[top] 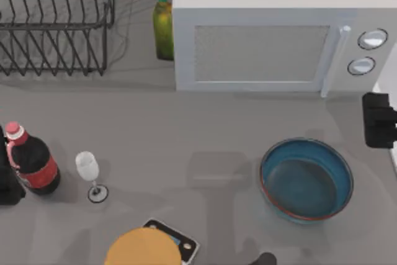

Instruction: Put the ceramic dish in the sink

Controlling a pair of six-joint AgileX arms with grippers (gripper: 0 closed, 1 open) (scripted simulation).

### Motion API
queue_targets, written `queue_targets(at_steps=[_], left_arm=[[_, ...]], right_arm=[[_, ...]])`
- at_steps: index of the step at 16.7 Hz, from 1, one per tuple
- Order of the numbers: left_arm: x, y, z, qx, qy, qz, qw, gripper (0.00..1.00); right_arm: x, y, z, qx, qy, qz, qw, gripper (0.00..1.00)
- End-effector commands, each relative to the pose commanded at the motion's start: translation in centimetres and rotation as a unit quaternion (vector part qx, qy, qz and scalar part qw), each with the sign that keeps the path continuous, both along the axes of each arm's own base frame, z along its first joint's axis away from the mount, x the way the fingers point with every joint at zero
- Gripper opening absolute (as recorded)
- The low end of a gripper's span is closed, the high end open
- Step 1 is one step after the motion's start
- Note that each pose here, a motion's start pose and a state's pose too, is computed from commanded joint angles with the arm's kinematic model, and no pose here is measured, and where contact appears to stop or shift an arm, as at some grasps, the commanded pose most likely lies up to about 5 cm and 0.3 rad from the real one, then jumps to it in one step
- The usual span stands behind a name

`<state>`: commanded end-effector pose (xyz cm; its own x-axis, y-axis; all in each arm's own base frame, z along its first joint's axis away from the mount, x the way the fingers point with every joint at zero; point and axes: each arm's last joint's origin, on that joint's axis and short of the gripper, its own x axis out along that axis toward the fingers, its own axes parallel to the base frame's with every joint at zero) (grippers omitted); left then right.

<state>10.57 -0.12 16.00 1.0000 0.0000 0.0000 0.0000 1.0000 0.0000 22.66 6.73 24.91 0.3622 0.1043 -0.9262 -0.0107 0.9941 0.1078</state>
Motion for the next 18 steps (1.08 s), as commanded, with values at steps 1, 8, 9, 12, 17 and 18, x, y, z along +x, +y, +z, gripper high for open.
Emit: queue_targets(at_steps=[1, 8, 9, 12, 17, 18], left_arm=[[0.0, 0.0, 0.0, 0.000, 0.000, 0.000, 1.000, 1.00], [0.0, 0.0, 0.0, 0.000, 0.000, 0.000, 1.000, 1.00], [0.0, 0.0, 0.0, 0.000, 0.000, 0.000, 1.000, 1.00], [0.0, 0.0, 0.0, 0.000, 0.000, 0.000, 1.000, 1.00], [0.0, 0.0, 0.0, 0.000, 0.000, 0.000, 1.000, 1.00], [0.0, 0.0, 0.0, 0.000, 0.000, 0.000, 1.000, 1.00]], right_arm=[[0.9, 0.7, -0.1, -0.006, 0.031, 0.000, 0.999, 1.00], [5.3, 4.4, -1.8, -0.049, 0.173, 0.000, 0.984, 1.00], [5.5, 4.7, -1.9, -0.052, 0.180, 0.000, 0.982, 1.00], [5.6, 4.8, -2.0, -0.053, 0.185, 0.000, 0.981, 1.00], [5.7, 4.7, -2.5, -0.053, 0.185, -0.001, 0.981, 1.00], [5.7, 4.7, -3.1, -0.054, 0.186, -0.001, 0.981, 1.00]])
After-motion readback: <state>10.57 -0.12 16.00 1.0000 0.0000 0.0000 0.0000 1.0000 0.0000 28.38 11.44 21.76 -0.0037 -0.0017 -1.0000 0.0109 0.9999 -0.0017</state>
